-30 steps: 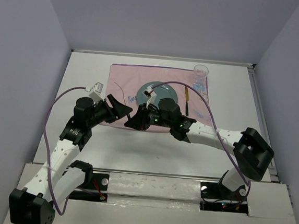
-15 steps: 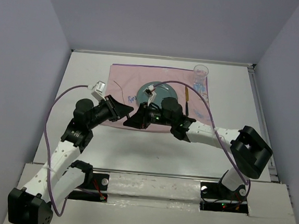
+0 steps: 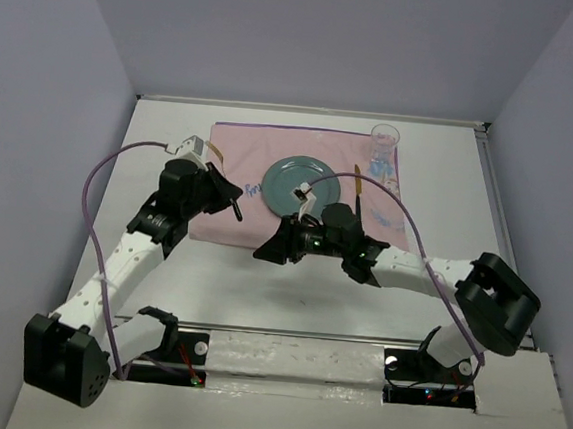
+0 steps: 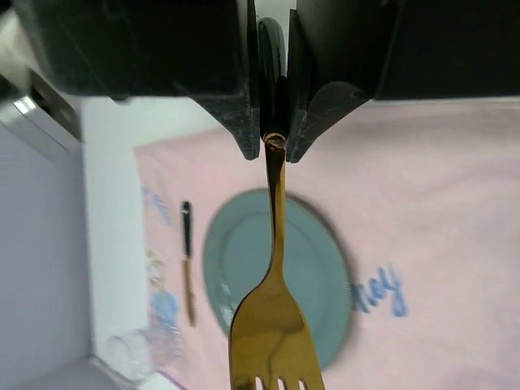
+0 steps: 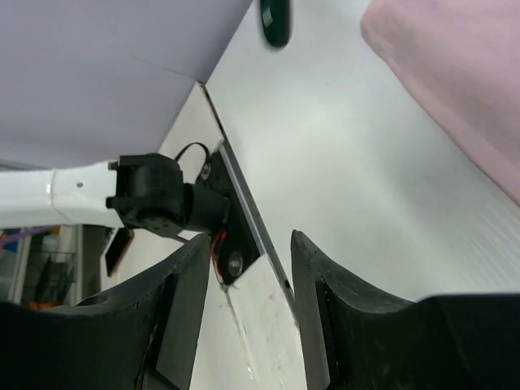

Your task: Set the dinner table for one person

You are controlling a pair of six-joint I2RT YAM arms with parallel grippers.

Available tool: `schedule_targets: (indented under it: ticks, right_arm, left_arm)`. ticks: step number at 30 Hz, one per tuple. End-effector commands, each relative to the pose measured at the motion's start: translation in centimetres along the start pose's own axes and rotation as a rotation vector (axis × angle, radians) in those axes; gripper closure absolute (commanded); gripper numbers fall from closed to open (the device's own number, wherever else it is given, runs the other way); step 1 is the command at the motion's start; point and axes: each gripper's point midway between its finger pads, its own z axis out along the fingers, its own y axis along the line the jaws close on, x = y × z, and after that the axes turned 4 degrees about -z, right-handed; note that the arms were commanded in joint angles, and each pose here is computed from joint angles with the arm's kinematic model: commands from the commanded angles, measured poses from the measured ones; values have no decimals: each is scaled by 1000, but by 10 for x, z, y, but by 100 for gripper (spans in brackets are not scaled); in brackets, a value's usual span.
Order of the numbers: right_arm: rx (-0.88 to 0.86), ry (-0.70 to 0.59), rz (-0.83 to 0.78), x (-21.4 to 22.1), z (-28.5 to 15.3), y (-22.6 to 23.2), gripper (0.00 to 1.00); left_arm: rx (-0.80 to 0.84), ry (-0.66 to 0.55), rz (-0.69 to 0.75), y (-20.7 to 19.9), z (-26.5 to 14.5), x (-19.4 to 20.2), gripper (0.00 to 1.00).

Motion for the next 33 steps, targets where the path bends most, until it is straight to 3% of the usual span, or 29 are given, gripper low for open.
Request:
schedule_targets:
  ticks: [1, 8, 14, 21, 33]
  right_arm:
    - [86, -65, -118, -8, -32, -2, 50]
    - [269, -134, -215, -15, -80, -14, 51]
    - [299, -162, -246, -16, -98, -12, 52]
    - [321, -179, -264, -17, -108, -13, 52]
    - [342, -186, -274, -22, -112, -12, 53]
  left_arm:
    - [-264, 8, 146, 41, 19, -18, 100]
    - [-568, 178, 353, 98, 59, -13, 100]
    - [-640, 259, 469, 107, 96, -9, 100]
    - [-695, 328, 505, 119, 139, -5, 100]
    - [-719, 379, 483, 141, 149, 17, 100]
